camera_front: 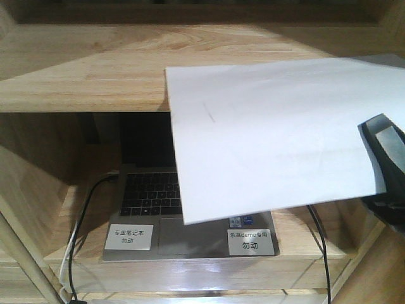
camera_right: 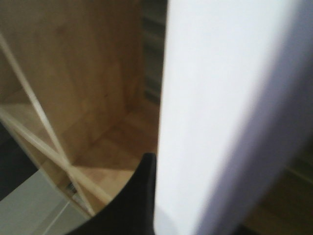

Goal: Grab stapler and paper to desk for stapling
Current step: 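Pinch the paper edge with the right gripper and pull it off the shelf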

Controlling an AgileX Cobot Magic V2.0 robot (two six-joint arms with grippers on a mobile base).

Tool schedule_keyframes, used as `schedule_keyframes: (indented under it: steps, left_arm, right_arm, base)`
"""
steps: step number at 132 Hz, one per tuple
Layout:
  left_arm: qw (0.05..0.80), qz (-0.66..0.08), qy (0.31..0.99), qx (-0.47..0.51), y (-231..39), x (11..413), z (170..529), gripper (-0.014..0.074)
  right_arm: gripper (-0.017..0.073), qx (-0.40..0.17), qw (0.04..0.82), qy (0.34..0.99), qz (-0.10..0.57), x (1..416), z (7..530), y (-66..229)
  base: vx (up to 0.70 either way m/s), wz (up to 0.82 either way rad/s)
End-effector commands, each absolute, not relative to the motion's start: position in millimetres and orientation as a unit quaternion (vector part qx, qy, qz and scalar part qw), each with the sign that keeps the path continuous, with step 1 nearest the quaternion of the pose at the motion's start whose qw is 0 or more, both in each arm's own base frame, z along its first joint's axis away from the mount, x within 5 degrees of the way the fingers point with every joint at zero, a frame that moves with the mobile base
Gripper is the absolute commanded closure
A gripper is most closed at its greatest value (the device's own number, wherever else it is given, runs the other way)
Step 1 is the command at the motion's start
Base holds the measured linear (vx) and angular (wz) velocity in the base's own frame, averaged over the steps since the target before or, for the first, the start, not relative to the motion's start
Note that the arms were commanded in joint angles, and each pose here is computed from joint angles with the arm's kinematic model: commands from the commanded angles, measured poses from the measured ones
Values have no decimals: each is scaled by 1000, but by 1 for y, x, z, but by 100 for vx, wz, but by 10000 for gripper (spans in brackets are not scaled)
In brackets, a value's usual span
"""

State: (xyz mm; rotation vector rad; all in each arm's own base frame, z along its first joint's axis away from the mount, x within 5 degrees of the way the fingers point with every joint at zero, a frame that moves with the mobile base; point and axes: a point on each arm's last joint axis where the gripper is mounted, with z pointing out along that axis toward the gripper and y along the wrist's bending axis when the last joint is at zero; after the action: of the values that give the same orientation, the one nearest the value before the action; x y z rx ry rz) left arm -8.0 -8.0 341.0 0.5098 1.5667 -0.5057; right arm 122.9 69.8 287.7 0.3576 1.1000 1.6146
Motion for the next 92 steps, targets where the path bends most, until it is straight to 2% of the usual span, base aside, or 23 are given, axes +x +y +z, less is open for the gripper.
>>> schedule_keyframes:
  steps: [1,36,72,92]
  left_arm:
    - [693,-239,649,205,-7,-9,358,600]
    - [693,-239,649,205,-7,-9,358,600]
    - [693,-239,649,205,-7,-9,358,600]
    - [693,-239,649,205,-7,-9,358,600]
  right_arm:
    - [565,89,566,393,719,108,311,69]
    - [565,43,577,358,733,84,324,62]
    - [565,56,628,304,714,63,335,41]
    - [565,81,648,283,703,53,338,28]
  base:
    - [0,0]
    - [0,0]
    - [0,0]
    - [0,0]
